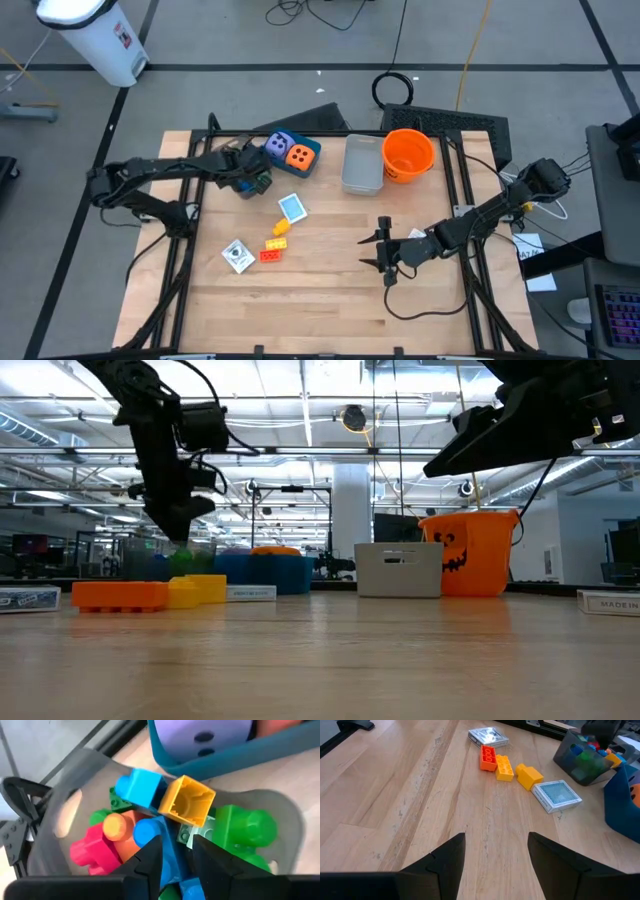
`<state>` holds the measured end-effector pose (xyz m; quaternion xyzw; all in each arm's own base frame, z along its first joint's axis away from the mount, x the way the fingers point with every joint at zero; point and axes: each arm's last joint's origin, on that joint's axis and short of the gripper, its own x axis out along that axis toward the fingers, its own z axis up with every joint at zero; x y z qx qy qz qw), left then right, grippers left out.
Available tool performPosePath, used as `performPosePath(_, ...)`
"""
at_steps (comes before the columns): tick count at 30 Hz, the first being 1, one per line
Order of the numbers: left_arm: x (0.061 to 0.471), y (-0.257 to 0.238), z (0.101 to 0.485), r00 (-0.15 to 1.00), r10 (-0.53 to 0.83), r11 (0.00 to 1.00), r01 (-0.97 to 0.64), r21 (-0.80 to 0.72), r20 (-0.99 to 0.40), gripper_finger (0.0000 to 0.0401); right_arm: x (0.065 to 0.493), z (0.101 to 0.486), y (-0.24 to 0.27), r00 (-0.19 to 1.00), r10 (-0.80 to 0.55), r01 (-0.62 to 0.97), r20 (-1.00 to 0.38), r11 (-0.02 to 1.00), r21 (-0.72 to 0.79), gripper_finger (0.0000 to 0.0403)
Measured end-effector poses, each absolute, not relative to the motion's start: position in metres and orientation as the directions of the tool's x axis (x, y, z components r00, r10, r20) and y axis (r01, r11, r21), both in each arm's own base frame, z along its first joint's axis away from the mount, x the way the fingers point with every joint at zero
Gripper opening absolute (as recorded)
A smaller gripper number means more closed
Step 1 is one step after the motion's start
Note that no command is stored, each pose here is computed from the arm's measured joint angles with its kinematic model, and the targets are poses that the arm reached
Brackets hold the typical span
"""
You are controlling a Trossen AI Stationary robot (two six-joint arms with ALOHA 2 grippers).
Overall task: Pick & Place Toys
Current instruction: Put the brown deck of cards into the gray bin
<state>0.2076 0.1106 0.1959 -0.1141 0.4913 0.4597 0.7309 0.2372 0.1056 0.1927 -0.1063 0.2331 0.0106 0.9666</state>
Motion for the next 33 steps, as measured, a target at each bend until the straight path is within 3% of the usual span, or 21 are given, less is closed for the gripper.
performPosePath(7,0.192,0.097,0.243,0.288,0.599,0.572,-0.807,0.147,-0.747,0.0118,0.237,0.193,0.106,0.891,-0.029,-0.070,-0.453,0.977,-0.200,0.0210)
performPosePath(13,0.175,0.074,0.285,0.574,0.527,0.698,-0.713,-0.065,-0.626,0.0118,0.237,0.193,0.106,0.891,-0.029,-0.070,-0.453,0.977,-0.201,0.0210)
performPosePath(20,0.155,0.045,0.313,0.753,0.460,0.811,-0.572,-0.121,-0.471,0.0118,0.237,0.193,0.106,0.891,-0.029,-0.065,-0.453,0.980,-0.190,0.0210)
performPosePath(26,0.165,0.024,0.298,0.867,0.358,0.894,-0.425,-0.139,-0.346,0.0118,0.237,0.193,0.106,0.891,-0.029,-0.056,-0.453,0.984,-0.171,0.0210)
performPosePath(33,0.180,0.003,0.243,0.953,0.225,0.950,-0.261,-0.171,-0.204,0.0118,0.237,0.193,0.106,0.891,-0.029,-0.055,-0.453,0.984,-0.171,0.0210)
